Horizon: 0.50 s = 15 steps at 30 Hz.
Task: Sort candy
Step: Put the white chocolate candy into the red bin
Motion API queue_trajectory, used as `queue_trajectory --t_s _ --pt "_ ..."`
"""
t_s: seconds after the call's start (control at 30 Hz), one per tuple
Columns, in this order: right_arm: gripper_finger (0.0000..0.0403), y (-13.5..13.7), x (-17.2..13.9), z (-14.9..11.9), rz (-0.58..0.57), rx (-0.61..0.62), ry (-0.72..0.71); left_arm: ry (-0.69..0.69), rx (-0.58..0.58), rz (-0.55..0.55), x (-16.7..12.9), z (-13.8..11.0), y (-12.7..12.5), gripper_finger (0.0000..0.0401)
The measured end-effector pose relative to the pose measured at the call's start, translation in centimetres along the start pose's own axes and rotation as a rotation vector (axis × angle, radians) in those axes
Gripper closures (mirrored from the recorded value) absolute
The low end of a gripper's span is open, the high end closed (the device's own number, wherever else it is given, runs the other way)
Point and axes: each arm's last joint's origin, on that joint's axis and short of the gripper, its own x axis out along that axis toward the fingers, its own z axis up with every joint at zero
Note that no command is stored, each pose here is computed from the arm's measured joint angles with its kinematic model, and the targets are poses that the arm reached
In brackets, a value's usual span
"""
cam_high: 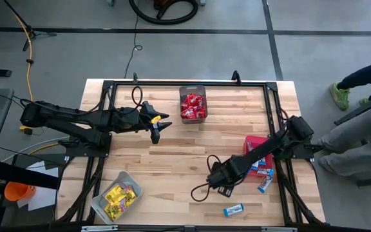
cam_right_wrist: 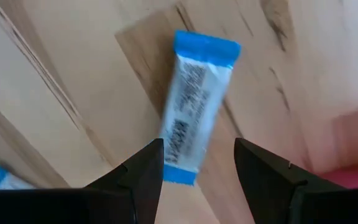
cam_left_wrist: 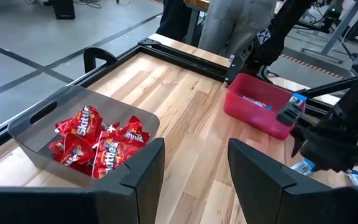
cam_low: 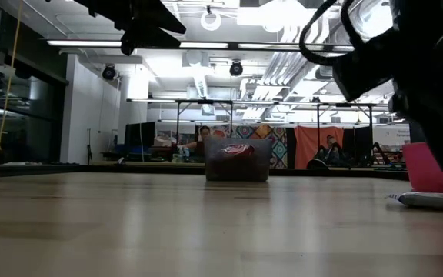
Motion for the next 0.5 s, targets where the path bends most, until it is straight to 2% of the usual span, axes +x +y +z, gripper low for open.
queue_trajectory --t_s 0.27,0.5 --pt "0.0213 0.3 2.3 0.5 -0.043 0.034 0.045 0.002 0.000 0.000 0.0 0.0 0.0 0.0236" --pt "0.0216 0.6 3.0 0.7 -0.033 0.032 0.068 0.002 0.000 0.000 0.0 0.0 0.0 0.0236"
